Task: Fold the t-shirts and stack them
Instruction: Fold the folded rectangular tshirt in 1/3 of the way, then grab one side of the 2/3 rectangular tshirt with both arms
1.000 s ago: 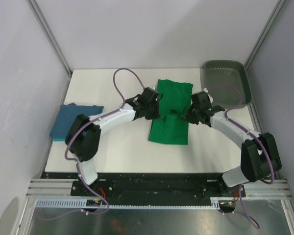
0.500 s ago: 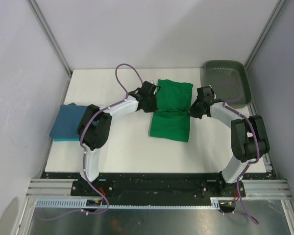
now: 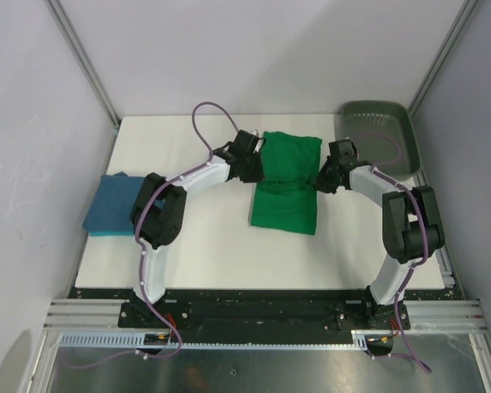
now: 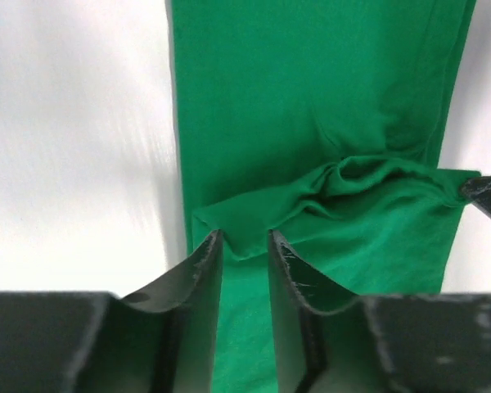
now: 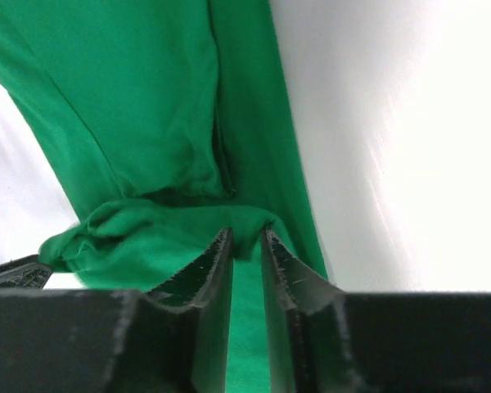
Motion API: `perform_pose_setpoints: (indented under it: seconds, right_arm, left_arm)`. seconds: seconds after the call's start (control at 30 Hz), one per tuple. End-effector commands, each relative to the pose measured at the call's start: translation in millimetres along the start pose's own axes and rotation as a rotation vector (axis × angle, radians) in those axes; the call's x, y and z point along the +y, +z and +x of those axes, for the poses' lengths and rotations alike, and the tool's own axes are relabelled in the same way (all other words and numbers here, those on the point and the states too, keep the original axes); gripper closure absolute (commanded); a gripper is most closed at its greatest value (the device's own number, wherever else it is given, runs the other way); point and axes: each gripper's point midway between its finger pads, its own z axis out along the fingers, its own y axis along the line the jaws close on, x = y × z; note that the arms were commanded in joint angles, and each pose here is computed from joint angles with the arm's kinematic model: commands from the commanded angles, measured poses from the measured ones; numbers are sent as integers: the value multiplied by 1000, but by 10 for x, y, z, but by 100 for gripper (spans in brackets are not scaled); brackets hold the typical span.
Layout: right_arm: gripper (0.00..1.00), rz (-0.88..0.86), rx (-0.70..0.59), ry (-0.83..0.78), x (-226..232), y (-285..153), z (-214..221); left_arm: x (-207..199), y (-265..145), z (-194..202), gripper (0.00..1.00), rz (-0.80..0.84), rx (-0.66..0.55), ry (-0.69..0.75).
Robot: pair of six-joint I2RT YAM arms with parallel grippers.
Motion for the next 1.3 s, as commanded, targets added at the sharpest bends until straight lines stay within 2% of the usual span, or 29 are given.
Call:
perform_pose_setpoints:
  seconds: [0.0,0.07,0.17,0.23,0.33,0.43,0.63,0.9,1.27]
  right_arm:
    - [65,-50,-62,-58,223,-95,-303]
    - [53,-57,-80,-75,274,-190,-366]
    - [49,-65,-100,-101,355,-360,-394]
    - [52,-60,-103,-128,399,-434,-339]
    - [63,-54,-74,-163,463,-471,-161]
    - [69,-6,-40,-186,427,-504,42]
    - [76,-13,49,-189,381,-579,583]
    - [79,-33,128,-149,125,-626,1048]
    - [79,-9,147,-130,-112,-646,1178]
  left_arm:
    - [-54,-91,-333,50,59,-60,47]
    - [-72,-202,-428,36,74,-85,72]
    - [-96,-404,-479,32,90,-110,86]
    - [-114,-523,-437,38,109,-107,74]
    - [-156,-623,-237,58,145,-65,55]
    - [-205,-693,30,75,176,-19,48]
    - [-258,-711,621,97,277,115,9]
    - [-96,-639,1130,100,246,204,-8]
    - [204,-482,1422,100,146,258,-36]
